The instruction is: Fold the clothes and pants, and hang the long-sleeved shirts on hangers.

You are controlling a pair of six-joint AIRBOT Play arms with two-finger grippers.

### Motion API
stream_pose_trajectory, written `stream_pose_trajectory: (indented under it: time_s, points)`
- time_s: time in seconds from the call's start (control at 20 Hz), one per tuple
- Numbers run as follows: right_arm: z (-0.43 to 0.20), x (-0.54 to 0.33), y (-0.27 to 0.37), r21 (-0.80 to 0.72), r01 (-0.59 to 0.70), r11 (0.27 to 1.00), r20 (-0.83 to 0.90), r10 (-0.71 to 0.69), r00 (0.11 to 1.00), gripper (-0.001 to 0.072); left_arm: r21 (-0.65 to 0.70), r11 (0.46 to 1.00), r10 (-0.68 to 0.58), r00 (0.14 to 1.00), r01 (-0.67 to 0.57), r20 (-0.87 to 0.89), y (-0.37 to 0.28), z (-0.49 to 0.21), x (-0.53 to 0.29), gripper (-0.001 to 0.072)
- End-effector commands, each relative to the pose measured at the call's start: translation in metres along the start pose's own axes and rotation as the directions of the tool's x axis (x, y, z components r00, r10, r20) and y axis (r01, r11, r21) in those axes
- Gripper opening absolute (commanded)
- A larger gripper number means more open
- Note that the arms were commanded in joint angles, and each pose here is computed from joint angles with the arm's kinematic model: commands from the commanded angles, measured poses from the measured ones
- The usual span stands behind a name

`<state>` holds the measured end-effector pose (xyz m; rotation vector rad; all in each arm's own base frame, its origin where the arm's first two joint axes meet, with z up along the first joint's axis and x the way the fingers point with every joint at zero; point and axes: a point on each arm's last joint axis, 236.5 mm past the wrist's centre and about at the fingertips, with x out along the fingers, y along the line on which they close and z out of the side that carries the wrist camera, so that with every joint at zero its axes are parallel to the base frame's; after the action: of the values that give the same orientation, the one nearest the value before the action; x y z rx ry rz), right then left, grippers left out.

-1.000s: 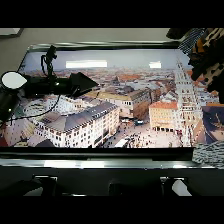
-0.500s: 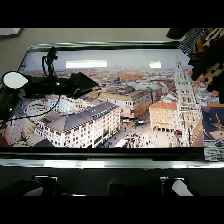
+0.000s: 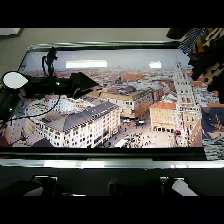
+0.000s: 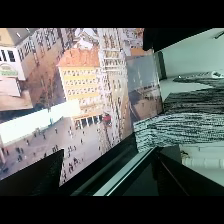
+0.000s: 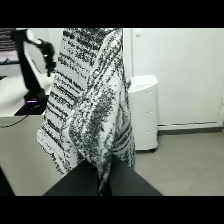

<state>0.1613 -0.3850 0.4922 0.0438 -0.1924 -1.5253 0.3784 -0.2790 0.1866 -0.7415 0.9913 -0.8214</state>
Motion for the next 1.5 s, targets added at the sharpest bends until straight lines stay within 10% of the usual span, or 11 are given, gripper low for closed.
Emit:
stream_pose_trajectory:
  time_s: [0.0, 0.3, 0.45, 0.55, 0.9, 1.05, 1.2, 1.45]
  points:
    - [-0.011, 0.014, -0.018, 0.079, 0.002, 0.997, -0.055, 0.003, 0.999, 0.0024, -0.001, 1.0, 0.001, 1.0, -0.001, 0.0, 0.001, 0.0, 0.0, 0.0602]
    - [-0.035, 0.016, -0.005, 0.113, -0.075, 0.991, -0.16, 0.093, 0.983, 0.0027, -0.002, 1.0, 0.0, 1.0, 0.0, -0.001, 0.0, 0.0, 0.0, 0.0602]
    - [-0.028, 0.003, -0.011, 0.116, -0.083, 0.99, -0.171, 0.102, 0.98, 0.0382, -0.019, 1.0, 0.0, 1.0, 0.0, -0.001, 0.0, 0.0, 0.0, 0.0603]
    - [-0.006, -0.015, -0.024, 0.106, -0.082, 0.991, -0.133, 0.096, 0.987, 0.0492, -0.028, 1.0, 0.001, 1.0, -0.001, 0.001, 0.001, 0.001, 0.0, 0.0603]
    - [0.102, -0.109, -0.042, 0.254, -0.287, 0.924, 0.137, 0.26, 0.956, 0.0493, 0.034, 0.993, 0.119, 0.99, -0.117, -0.072, 0.012, -0.025, -0.018, 0.0602]
    - [0.099, -0.148, 0.048, 0.273, -0.635, 0.723, 0.136, 0.624, 0.769, 0.0493, 0.101, 0.947, 0.307, 0.952, -0.304, -0.015, 0.037, -0.022, -0.047, 0.0602]
    - [0.073, -0.221, 0.159, 0.19, -0.921, 0.341, 0.098, 0.927, 0.363, 0.0487, 0.147, 0.876, 0.451, 0.889, -0.459, 0.086, 0.05, -0.014, -0.084, 0.0602]
    - [-0.108, -0.375, 0.272, 0.04, -0.994, -0.103, -0.452, 0.885, -0.11, 0.0474, 0.199, 0.725, 0.632, 0.752, -0.659, 0.189, 0.069, -0.012, -0.145, 0.0602]
